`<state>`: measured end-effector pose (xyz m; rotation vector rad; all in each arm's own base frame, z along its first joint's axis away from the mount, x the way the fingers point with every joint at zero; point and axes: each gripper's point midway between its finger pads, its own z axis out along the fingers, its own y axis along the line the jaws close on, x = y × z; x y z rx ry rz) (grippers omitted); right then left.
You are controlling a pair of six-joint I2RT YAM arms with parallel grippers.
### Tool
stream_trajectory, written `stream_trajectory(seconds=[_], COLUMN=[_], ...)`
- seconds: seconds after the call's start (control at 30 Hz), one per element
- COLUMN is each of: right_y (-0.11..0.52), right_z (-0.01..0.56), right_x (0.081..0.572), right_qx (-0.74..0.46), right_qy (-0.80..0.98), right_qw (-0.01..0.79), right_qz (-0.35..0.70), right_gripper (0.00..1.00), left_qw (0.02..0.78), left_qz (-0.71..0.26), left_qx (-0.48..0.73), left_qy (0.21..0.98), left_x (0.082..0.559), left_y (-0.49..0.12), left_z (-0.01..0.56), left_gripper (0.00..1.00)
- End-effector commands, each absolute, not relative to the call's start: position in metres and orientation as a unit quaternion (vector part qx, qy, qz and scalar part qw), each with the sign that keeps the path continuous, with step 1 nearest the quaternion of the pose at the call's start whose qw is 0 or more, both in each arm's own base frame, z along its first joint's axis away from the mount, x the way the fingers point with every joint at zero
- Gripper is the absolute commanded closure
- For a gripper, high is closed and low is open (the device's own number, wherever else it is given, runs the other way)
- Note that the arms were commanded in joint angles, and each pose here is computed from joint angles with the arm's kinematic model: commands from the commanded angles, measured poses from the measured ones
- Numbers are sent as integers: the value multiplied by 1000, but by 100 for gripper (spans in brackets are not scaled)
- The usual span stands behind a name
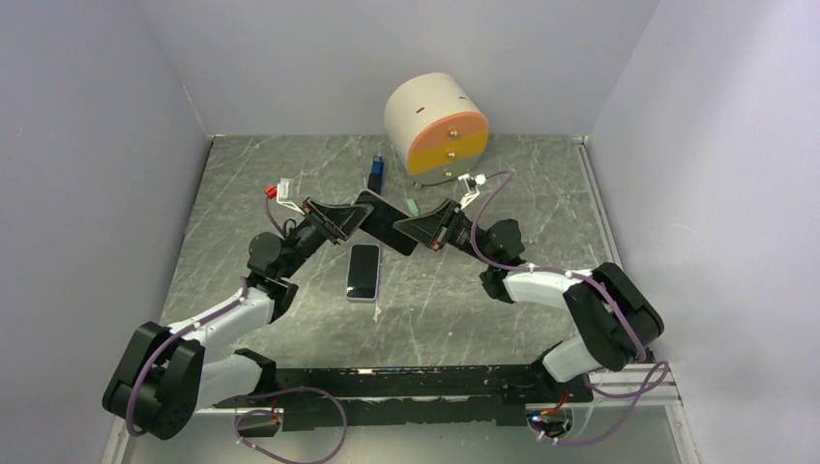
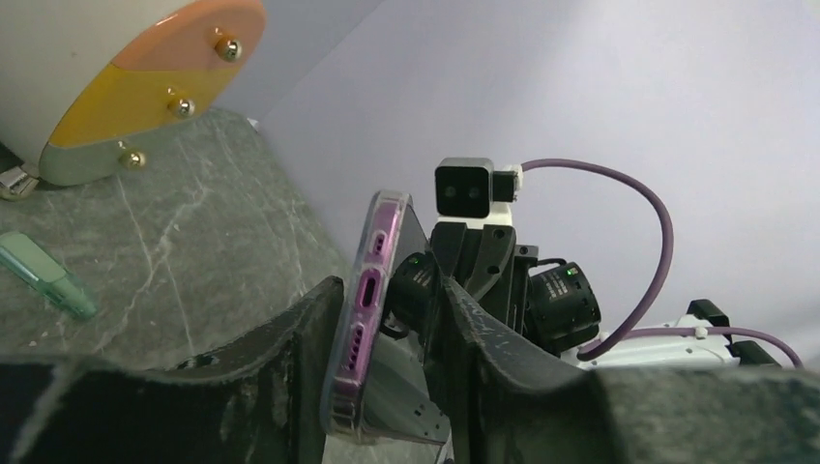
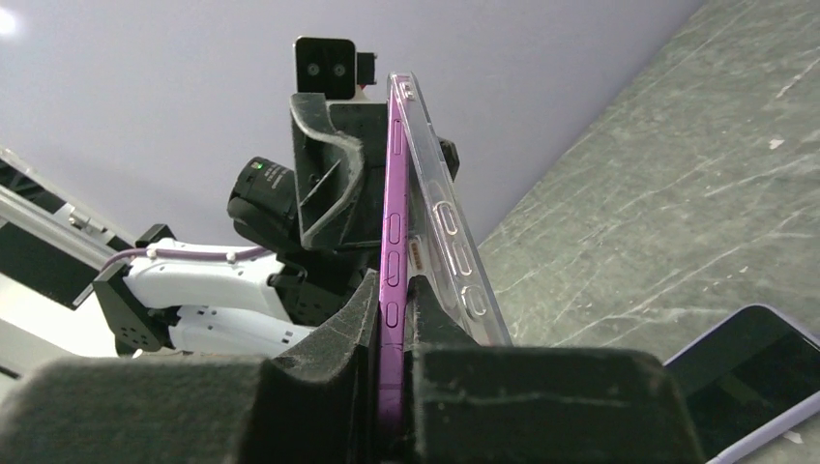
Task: Take the phone out of the phone case
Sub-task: Remove the phone case from the phone.
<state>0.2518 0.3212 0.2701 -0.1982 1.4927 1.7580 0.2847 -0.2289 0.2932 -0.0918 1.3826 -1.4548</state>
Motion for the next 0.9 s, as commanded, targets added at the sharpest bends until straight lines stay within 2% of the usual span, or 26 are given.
stream_trajectory(seconds=[0.0,0.17,0.3,0.57,0.87], right_y=[310,302,298,290,292], right_z=[307,303,309,328,339], right_x=[252,261,264,267,267], right_qx=[-83,-49,-29,-5,6], right_qy=[544,551,544,528,516], right_qw=[452,453,452,466,468], right_qz=[702,699,706,710,718], right_gripper=[100,100,100,100,100], left_qw=[541,553,559,551,530], left_qz=[-614,-608,-594,-590,-628], left_qx=[-7,3,12,14,42], left_qy=[574,569,578,590,569], left_x=[277,273,270,268,264], left_y=[-234,-231,-229,-230,-254], left_z=[297,295,288,277,285], left_gripper=[51,39,34,33,38])
